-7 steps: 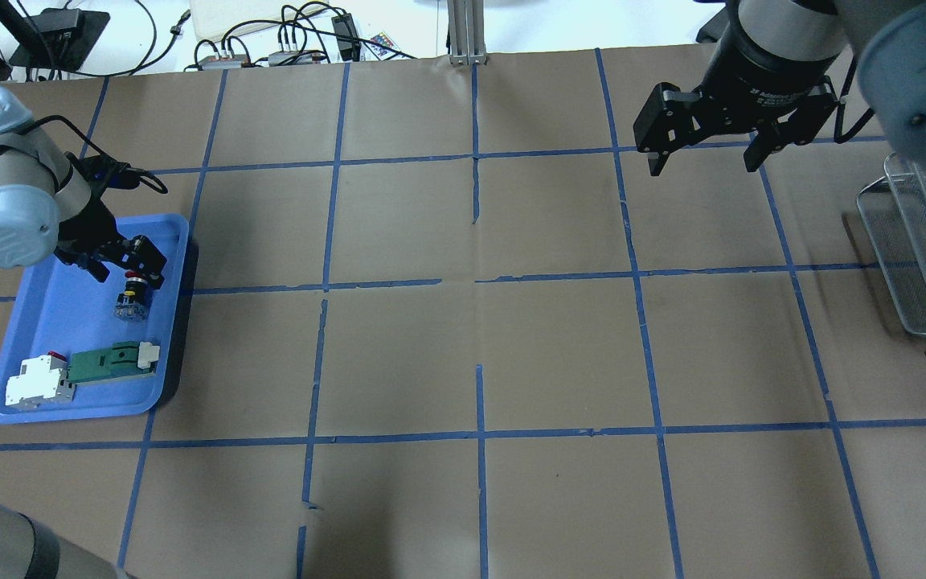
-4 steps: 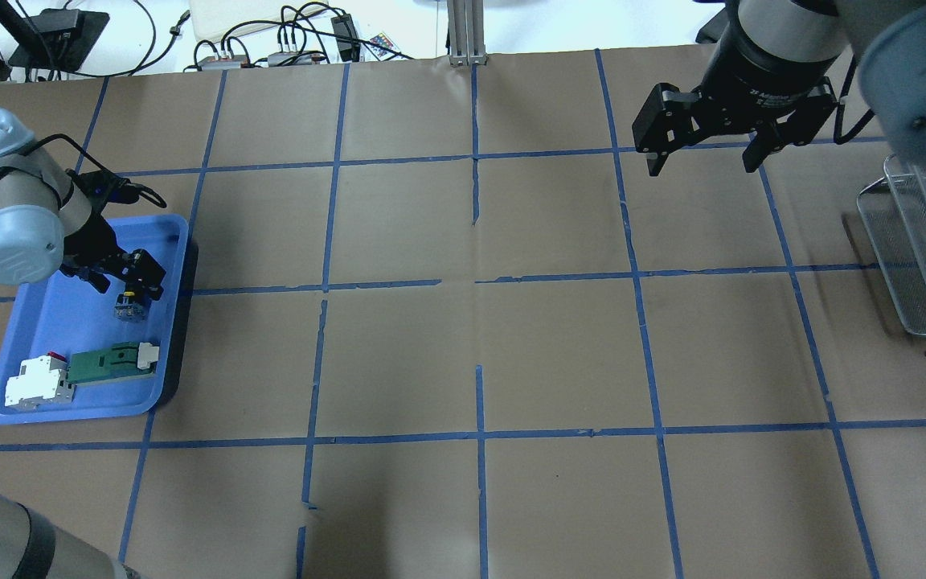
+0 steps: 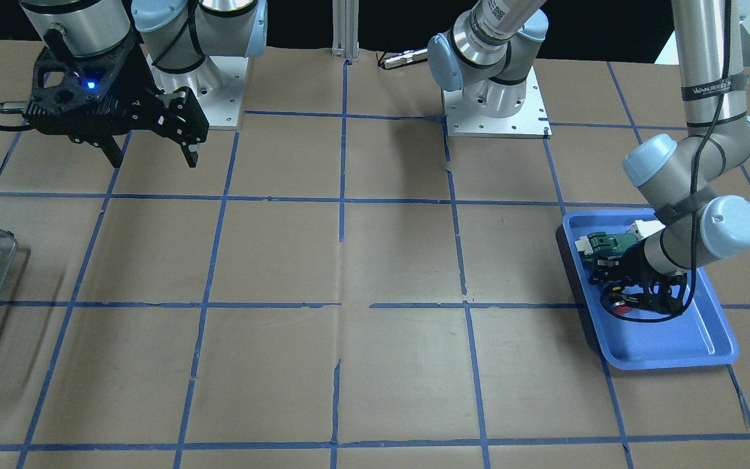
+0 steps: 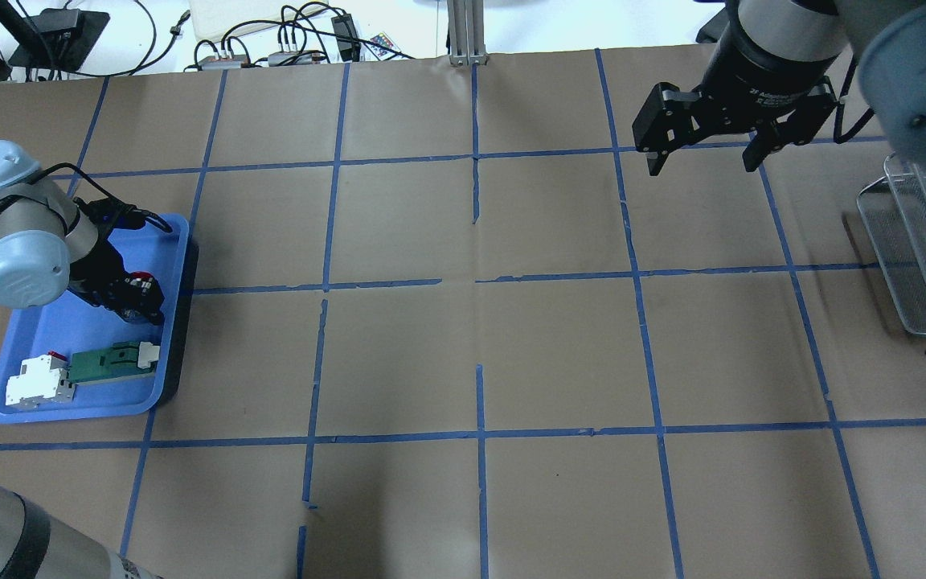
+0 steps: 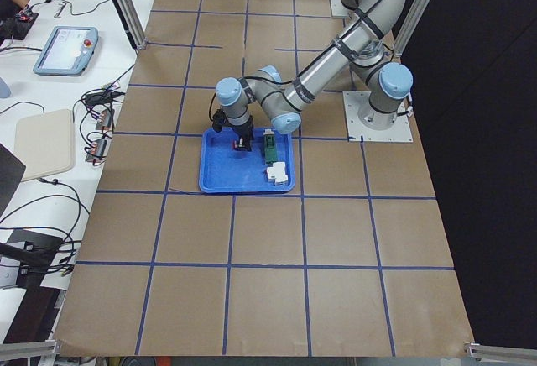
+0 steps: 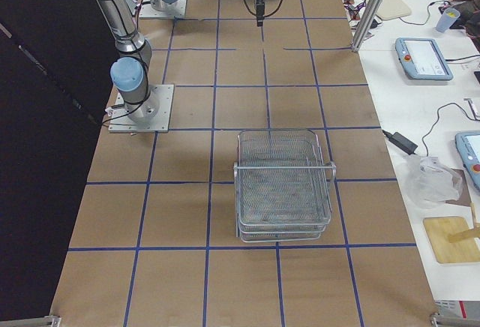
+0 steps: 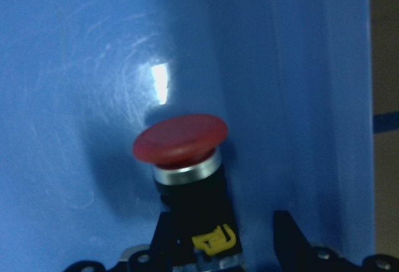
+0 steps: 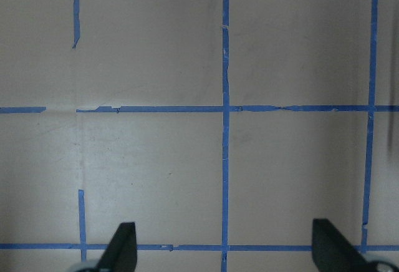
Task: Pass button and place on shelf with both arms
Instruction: 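Close the left gripper on the red push button's black base, then lift the button and carry it toward the right gripper while the right arm approaches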
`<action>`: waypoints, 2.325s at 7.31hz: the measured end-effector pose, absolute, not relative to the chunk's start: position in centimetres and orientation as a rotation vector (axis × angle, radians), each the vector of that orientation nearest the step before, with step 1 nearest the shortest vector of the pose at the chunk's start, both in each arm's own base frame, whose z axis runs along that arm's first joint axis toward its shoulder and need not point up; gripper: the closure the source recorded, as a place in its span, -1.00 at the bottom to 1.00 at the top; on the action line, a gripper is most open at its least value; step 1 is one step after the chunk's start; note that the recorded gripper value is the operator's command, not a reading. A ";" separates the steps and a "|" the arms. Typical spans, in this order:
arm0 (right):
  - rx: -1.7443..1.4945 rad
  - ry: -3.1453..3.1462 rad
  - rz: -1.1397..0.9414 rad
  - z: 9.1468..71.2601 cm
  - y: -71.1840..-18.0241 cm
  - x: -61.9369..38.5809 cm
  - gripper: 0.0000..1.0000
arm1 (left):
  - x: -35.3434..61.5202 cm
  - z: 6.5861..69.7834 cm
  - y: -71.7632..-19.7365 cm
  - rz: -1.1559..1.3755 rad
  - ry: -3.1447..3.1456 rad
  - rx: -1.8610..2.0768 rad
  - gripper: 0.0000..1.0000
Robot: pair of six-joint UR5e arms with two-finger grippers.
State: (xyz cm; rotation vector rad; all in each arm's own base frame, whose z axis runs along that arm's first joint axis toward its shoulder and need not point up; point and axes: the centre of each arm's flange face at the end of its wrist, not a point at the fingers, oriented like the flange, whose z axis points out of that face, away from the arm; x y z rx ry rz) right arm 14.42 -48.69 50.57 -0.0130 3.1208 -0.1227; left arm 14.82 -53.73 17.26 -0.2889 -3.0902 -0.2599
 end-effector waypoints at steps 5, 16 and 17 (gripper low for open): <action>-0.014 3.117 -0.140 50.9 -49.0 14.3 -1.00 | 11.1 24.8 -57.9 -0.142 -3.085 -0.677 1.00; -1.165 2.597 -0.143 49.3 -49.3 -0.3 -1.00 | -24.9 37.1 -61.5 0.234 -2.168 -1.829 1.00; -1.269 2.529 -0.159 49.5 -48.8 0.8 -1.00 | -27.3 37.3 -61.1 0.300 -2.118 -1.874 1.00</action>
